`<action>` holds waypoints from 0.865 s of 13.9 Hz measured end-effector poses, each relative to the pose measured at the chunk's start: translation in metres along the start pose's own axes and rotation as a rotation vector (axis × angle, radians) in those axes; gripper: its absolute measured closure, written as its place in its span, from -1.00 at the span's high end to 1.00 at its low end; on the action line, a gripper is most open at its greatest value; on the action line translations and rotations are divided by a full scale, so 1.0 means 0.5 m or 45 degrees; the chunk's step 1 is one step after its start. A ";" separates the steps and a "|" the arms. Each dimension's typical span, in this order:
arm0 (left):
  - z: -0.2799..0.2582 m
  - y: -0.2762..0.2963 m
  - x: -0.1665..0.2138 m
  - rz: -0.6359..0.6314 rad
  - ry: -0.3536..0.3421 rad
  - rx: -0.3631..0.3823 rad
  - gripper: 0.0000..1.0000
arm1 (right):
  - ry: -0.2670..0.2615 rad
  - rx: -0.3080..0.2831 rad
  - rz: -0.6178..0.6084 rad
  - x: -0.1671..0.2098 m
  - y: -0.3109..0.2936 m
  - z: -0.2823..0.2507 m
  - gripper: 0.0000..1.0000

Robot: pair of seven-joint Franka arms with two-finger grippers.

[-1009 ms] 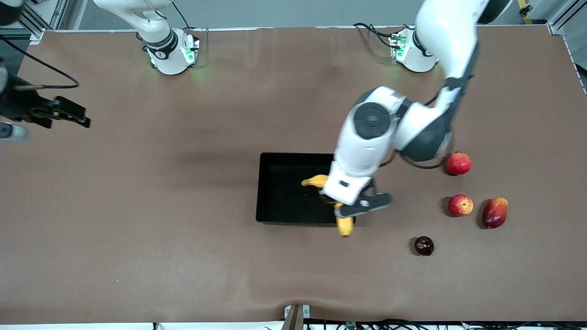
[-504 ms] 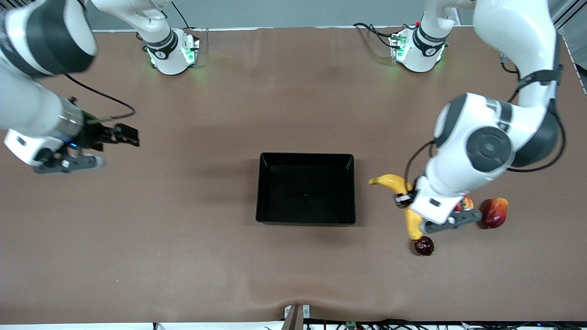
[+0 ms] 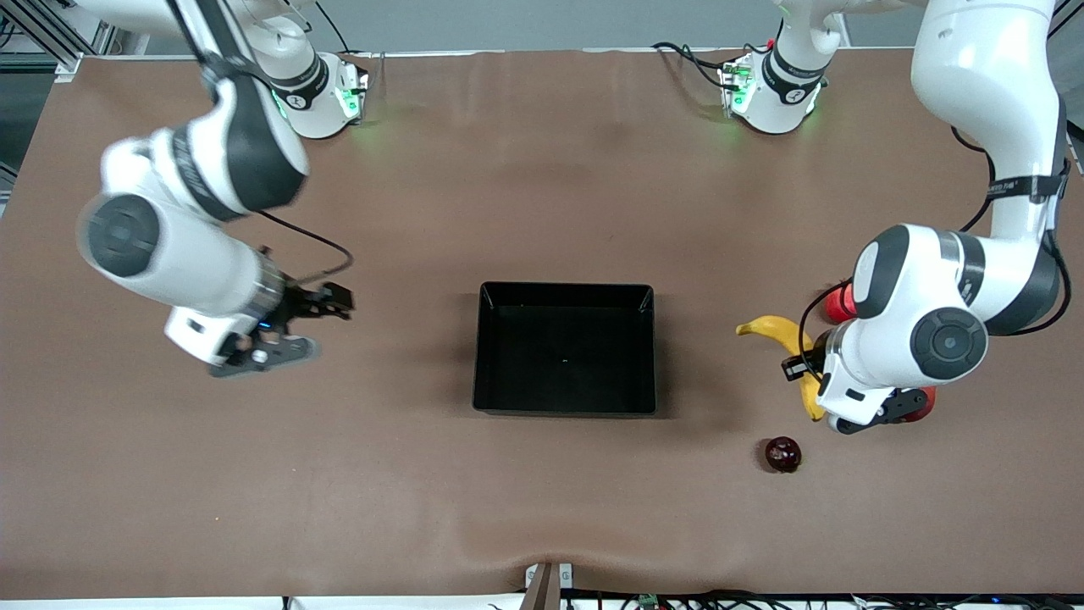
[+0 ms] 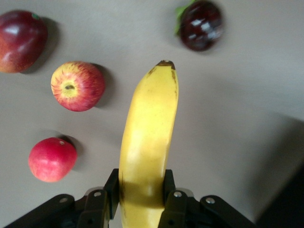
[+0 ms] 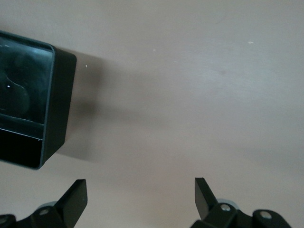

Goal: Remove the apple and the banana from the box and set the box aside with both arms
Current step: 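Lower the banana by the fruits while the right gripper grasps the box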

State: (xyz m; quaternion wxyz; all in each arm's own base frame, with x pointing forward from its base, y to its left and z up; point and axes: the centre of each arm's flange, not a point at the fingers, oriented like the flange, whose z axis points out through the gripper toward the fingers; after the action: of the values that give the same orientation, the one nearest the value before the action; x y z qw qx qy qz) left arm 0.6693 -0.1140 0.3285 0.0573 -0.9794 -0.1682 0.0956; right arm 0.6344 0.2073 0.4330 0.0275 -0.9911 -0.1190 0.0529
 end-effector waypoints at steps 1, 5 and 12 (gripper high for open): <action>0.041 -0.004 -0.001 0.002 0.003 0.000 -0.21 | -0.007 -0.003 -0.018 0.016 -0.020 0.044 1.00; 0.160 -0.025 -0.007 -0.006 0.030 -0.038 -0.21 | 0.049 -0.008 0.089 0.070 -0.145 0.217 1.00; 0.254 -0.049 -0.028 -0.015 0.044 -0.070 -0.21 | 0.103 0.002 0.211 0.072 -0.370 0.347 1.00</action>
State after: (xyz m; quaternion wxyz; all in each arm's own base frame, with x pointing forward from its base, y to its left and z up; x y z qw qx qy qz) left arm 0.6222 -0.0856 0.2108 0.0338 -0.9811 -0.1756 0.0736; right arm 0.6069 0.4028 0.2697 0.0284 -0.9989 -0.0352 0.0151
